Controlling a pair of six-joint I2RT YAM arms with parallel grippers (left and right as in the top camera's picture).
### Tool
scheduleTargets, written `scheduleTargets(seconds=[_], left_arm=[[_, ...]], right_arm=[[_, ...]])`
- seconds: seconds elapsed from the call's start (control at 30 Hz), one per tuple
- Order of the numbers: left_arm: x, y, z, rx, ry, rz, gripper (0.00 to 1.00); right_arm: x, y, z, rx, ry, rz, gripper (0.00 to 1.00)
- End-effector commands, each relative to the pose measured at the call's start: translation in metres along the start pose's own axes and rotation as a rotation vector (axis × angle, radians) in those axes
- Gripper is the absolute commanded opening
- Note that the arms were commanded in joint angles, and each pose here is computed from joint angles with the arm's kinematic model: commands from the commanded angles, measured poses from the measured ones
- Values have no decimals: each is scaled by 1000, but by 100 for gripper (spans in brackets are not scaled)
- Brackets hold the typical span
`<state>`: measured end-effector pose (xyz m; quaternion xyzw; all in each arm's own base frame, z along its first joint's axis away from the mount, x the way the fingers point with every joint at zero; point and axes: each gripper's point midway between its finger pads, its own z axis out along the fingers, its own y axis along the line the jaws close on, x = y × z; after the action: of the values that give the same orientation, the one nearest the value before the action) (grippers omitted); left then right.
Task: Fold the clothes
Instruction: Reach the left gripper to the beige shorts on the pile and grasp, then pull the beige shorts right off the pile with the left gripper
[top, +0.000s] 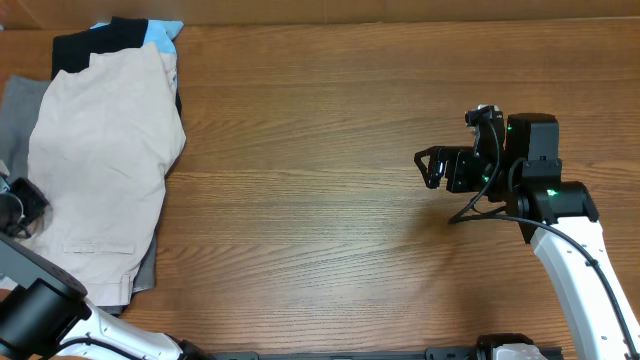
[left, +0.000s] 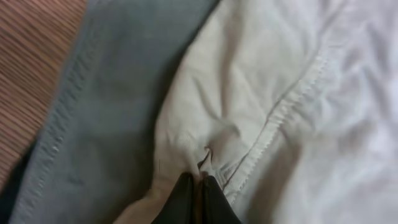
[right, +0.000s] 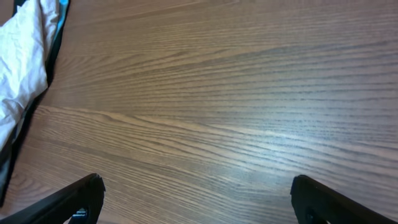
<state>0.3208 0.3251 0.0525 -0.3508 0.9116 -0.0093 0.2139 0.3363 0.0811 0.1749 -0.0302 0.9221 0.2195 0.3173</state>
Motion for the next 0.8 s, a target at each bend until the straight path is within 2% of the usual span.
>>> scheduleTargets(seconds=[0.0, 0.17, 0.2, 0.33, 0.53, 0.77], left_arm=[[-38, -64, -50, 104, -113, -4, 4], [-35, -147, -101, 198, -121, 121, 4], [-26, -178, -115, 252, -114, 176, 4], [12, -260, -142, 399, -75, 331, 4], [110, -389, -169, 602, 28, 638, 4], [232, -502, -185, 802, 75, 948, 4]], right_arm=[[-10, 5, -3, -13, -29, -16, 96], [-14, 6, -3, -14, -44, -18, 89], [-16, 6, -4, -14, -47, -10, 86], [-26, -5, -13, 12, -77, 90, 81], [-44, -34, -53, 86, -126, 210, 78], [-51, -78, -101, 200, -177, 355, 79]])
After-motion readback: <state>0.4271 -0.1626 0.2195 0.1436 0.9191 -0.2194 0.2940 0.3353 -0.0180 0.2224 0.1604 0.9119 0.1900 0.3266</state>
